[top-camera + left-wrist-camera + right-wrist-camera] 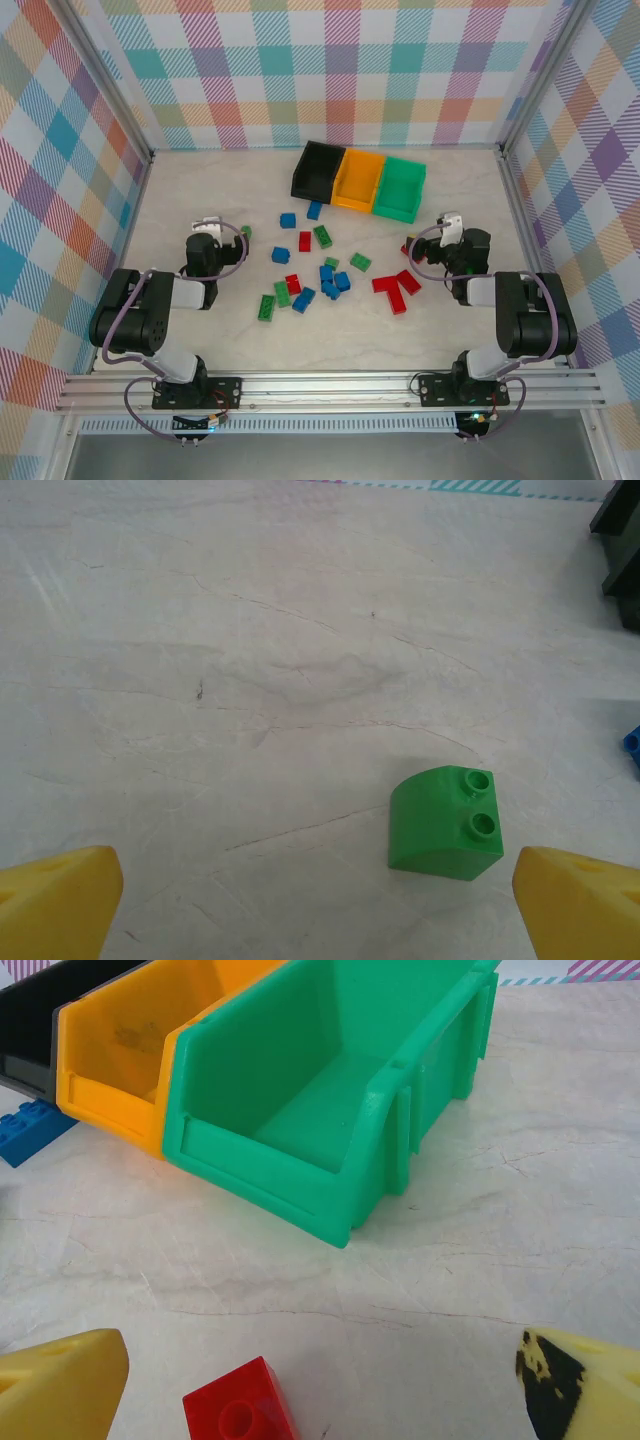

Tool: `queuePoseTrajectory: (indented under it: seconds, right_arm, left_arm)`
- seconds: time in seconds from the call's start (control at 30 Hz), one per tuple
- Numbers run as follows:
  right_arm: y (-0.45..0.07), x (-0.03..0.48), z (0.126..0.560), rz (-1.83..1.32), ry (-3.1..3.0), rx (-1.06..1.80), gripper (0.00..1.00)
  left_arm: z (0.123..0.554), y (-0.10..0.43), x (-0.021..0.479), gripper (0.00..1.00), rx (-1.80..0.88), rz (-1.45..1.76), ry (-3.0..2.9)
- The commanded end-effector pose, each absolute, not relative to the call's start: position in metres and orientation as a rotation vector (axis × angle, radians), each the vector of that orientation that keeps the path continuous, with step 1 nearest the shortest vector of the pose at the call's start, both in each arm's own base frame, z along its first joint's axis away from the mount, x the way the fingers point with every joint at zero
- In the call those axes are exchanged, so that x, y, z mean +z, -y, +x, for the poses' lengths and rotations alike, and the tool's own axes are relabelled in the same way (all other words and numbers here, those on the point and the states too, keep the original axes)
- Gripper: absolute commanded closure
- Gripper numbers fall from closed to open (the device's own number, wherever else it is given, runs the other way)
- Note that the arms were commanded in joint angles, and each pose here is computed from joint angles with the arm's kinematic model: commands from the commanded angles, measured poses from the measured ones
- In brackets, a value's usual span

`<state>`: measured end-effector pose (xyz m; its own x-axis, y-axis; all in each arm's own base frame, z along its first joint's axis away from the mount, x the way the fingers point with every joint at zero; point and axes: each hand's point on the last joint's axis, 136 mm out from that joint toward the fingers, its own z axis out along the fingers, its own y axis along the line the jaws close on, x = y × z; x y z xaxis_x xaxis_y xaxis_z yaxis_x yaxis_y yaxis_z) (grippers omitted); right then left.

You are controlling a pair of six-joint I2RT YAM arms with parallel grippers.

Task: Sort the legos into containers by color
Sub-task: Pick up the lego from the center of the table.

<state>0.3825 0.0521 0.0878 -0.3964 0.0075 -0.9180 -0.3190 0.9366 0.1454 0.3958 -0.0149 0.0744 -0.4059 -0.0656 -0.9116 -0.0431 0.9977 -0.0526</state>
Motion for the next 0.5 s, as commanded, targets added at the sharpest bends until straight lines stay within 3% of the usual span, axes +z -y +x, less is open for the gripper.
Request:
queuePoseTrajectory:
  seconds: [0.0,0.47]
  right_arm:
    - [-0.054,0.0976,0.3855,-0.252,-1.915,0.365,0.01]
    - [-0.0541,0.0976,0.3855,-0.252,-1.914,0.365,0.01]
  left_arm:
    - [0.4014,0.0159,0.081,0.0,-0.033,-0.057,-1.972]
    - [0.4016,0.0158,0.0812,0.0,-0.032,-0.056,-1.971]
